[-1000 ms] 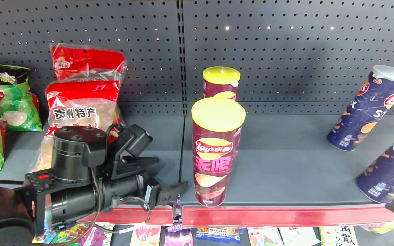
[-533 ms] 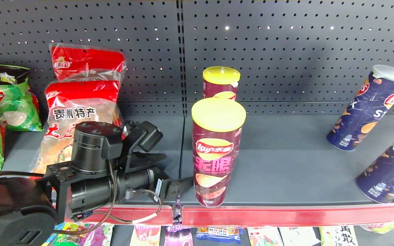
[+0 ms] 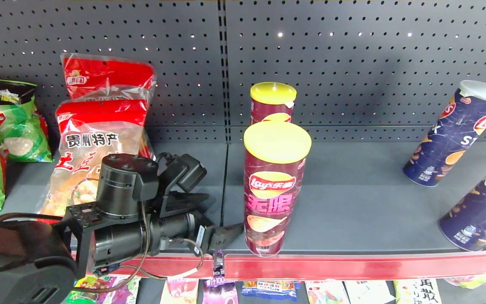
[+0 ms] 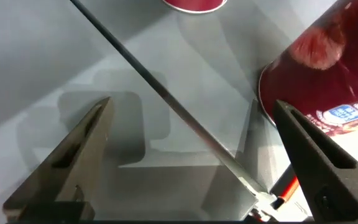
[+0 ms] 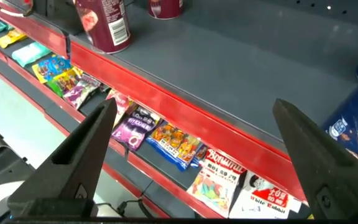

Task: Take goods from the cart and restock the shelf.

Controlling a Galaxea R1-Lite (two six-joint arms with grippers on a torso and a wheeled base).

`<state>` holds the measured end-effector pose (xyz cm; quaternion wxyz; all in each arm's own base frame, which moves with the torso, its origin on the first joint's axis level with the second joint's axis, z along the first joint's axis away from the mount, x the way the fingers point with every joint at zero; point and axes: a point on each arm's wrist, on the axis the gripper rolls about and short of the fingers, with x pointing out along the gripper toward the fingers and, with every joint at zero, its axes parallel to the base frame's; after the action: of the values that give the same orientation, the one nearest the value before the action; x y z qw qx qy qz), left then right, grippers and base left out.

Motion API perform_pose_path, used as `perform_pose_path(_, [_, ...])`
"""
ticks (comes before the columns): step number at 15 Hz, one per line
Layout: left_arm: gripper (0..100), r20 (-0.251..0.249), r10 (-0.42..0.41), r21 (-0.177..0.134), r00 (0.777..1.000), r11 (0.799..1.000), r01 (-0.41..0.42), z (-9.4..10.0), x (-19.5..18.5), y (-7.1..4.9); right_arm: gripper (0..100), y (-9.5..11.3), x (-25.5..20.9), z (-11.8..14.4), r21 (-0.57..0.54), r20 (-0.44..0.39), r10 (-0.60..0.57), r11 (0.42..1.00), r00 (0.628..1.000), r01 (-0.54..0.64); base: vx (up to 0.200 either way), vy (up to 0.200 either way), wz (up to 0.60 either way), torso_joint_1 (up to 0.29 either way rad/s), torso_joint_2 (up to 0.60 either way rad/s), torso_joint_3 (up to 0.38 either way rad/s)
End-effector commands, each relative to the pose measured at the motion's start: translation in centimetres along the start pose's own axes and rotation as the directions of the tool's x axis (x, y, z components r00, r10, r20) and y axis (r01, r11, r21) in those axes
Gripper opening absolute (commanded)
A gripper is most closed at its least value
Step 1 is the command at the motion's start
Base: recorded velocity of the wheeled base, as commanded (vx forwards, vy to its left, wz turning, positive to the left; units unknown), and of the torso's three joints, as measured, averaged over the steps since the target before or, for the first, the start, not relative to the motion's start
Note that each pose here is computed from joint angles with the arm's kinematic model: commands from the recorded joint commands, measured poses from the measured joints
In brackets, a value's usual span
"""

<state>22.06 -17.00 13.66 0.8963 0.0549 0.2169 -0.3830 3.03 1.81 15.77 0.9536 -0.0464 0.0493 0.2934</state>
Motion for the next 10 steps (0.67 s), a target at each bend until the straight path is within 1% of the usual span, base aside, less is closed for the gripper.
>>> perform_pose_path(1, [100,0.004,0.010,-0.005,1.000,1.000,-0.010,0.0,-0.4,0.2,100,0.0,0.1,-0.1,0.000,-0.006,0.002,1.000,1.000,-0.002,0.000,0.000,0.00,0.000,0.00,0.000])
perform_pose_path(3, [100,0.061,0.069,-0.020,0.996,0.997,-0.068,0.8,-2.5,1.1,100,0.0,0.1,-0.2,0.004,-0.010,0.002,1.000,1.000,-0.002,0.000,0.000,0.00,0.000,0.00,0.000])
perform_pose_path(4, [100,0.081,0.086,-0.025,0.993,0.996,-0.084,1.0,-3.2,1.3,100,0.0,0.1,-0.2,0.010,-0.009,0.000,1.000,1.000,0.000,0.000,0.000,0.00,0.000,0.00,0.000])
perform_pose_path(5, [100,0.128,0.135,-0.036,0.983,0.991,-0.131,1.5,-5.3,1.5,100,0.0,0.0,-0.6,0.022,-0.015,-0.002,1.000,1.000,0.002,0.000,0.000,0.00,0.000,0.00,0.000])
perform_pose_path(6, [100,0.147,0.157,-0.048,0.977,0.987,-0.152,1.5,-6.5,1.6,100,0.0,-0.1,-0.8,0.025,-0.014,-0.011,1.000,1.000,0.012,0.000,0.000,0.00,0.000,0.00,0.000])
perform_pose_path(7, [100,0.171,0.217,-0.082,0.961,0.975,-0.205,0.9,-9.4,1.5,100,0.1,-0.3,-1.4,0.027,-0.022,-0.031,0.999,0.999,0.031,0.000,0.000,0.00,0.000,0.00,0.000])
perform_pose_path(8, [100,0.172,0.256,-0.095,0.951,0.965,-0.243,0.1,-11.4,1.2,100,0.1,-0.5,-1.6,0.031,-0.026,-0.046,0.998,0.999,0.046,0.000,0.000,0.00,0.000,0.00,0.000])
perform_pose_path(9, [100,0.169,0.307,-0.116,0.937,0.950,-0.290,-1.2,-14.1,0.7,100,0.1,-0.7,-1.9,0.036,-0.040,-0.073,0.997,0.997,0.075,0.000,0.000,0.00,0.000,0.00,0.000])
perform_pose_path(10, [100,0.166,0.323,-0.123,0.932,0.944,-0.305,-1.5,-14.8,0.5,100,0.1,-0.8,-2.0,0.037,-0.044,-0.082,0.996,0.996,0.084,0.000,0.000,0.00,0.000,0.00,0.000])
